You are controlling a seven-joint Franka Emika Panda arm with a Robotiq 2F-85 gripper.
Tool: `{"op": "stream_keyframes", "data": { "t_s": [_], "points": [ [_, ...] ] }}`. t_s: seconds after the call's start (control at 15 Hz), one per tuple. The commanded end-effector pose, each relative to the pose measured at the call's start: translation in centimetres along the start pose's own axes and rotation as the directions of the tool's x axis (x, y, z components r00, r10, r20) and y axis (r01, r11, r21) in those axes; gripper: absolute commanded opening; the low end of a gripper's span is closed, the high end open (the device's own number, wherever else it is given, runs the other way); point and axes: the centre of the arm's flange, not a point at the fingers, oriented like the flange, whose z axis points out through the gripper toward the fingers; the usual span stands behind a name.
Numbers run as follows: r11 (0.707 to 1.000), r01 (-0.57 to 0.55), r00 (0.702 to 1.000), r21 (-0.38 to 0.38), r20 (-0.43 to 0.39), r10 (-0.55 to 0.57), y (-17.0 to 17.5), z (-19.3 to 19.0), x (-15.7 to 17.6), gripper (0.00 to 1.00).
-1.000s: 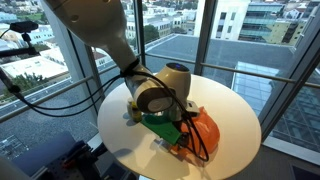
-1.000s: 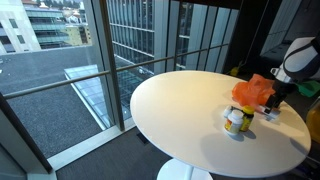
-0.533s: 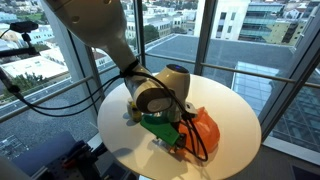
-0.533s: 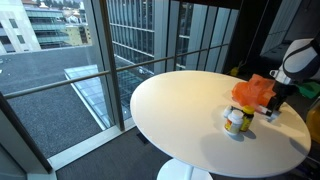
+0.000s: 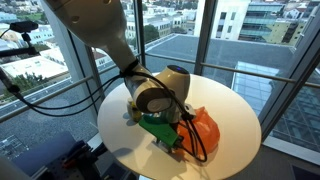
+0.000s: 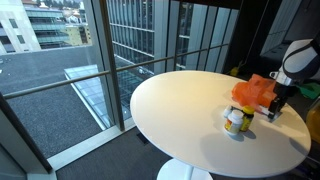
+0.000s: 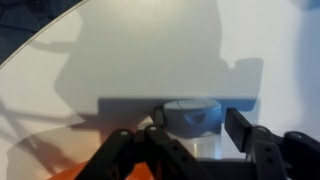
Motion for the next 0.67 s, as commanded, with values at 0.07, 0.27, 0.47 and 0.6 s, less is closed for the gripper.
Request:
{"op": "stream_keyframes", "data": {
  "t_s": [0.07,0.27,0.47,0.6],
  "points": [
    [1.000,0.025,1.000,0.007,-0.001,-0.025,0.2,-0.9,-0.3,0.28],
    [1.000,0.028,0.999,0.009,-0.025,-0.028,0.2,-2.0,-0.3,0.27],
    [0.999,0.037,0.998,0.003,-0.052,-0.037,0.1,-3.5,-0.6,0.27],
    [0.999,0.041,0.997,-0.003,-0.071,-0.041,0.1,-4.5,-0.7,0.27]
  ]
}}
